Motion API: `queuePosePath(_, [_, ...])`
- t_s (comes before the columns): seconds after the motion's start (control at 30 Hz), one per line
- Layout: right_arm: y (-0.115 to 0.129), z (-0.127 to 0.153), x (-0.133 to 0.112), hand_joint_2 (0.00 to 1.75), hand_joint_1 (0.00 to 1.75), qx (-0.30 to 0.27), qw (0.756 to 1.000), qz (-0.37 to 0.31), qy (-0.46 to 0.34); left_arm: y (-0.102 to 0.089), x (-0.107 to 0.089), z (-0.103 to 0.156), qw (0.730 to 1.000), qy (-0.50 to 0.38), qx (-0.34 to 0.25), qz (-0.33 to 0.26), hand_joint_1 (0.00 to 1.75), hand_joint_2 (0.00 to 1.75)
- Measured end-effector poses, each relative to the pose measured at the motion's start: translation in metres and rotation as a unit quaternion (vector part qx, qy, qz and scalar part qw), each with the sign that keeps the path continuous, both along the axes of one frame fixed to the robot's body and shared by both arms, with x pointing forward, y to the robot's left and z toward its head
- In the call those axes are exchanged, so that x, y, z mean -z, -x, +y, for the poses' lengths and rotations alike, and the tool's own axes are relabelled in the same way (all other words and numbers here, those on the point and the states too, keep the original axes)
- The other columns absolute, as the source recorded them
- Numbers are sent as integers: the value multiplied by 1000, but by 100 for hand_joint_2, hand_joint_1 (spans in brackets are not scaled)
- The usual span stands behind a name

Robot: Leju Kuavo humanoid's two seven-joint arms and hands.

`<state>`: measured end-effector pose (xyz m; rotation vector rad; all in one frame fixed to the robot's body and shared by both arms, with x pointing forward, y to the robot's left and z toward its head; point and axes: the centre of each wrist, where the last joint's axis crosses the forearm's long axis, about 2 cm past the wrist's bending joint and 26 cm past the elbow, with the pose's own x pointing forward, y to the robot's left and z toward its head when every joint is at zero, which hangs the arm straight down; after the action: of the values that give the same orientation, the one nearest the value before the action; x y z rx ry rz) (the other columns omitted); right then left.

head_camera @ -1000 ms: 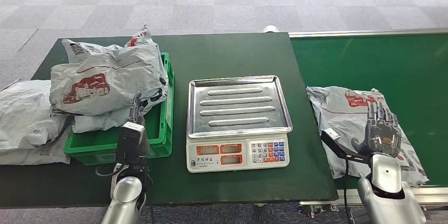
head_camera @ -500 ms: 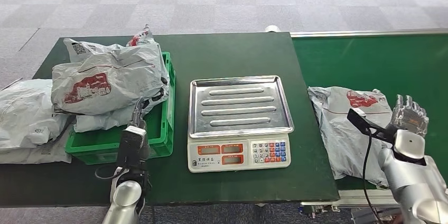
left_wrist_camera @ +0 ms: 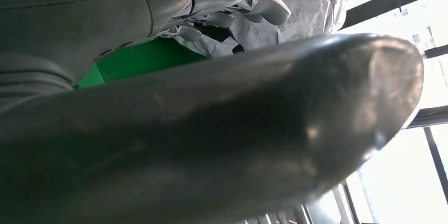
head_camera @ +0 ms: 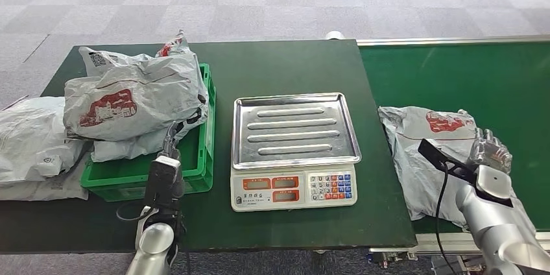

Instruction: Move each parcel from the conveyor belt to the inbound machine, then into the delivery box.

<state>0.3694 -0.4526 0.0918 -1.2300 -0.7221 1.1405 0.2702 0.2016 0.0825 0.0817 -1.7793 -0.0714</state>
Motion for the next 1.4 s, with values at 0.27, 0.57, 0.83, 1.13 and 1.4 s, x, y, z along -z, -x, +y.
queuePosePath(0.27, [9,64,34,175,0,-21,997,39,-66,4,5,4,1000,-3,-23,7,0,0])
queuePosePath(0.57, [27,99,60,175,0,-31,990,64,-120,5,6,7,1000,-3,-29,9,0,0])
queuePosePath(0.83, [32,107,66,175,0,-22,988,91,-125,4,7,7,1000,-6,-28,13,0,0])
queuePosePath(1.13, [40,117,74,175,87,-19,983,154,-93,-1,6,5,1000,-6,-9,23,0,0])
queuePosePath(1.4, [39,126,75,175,175,-43,987,139,-61,-4,6,4,1000,-4,-3,26,0,0])
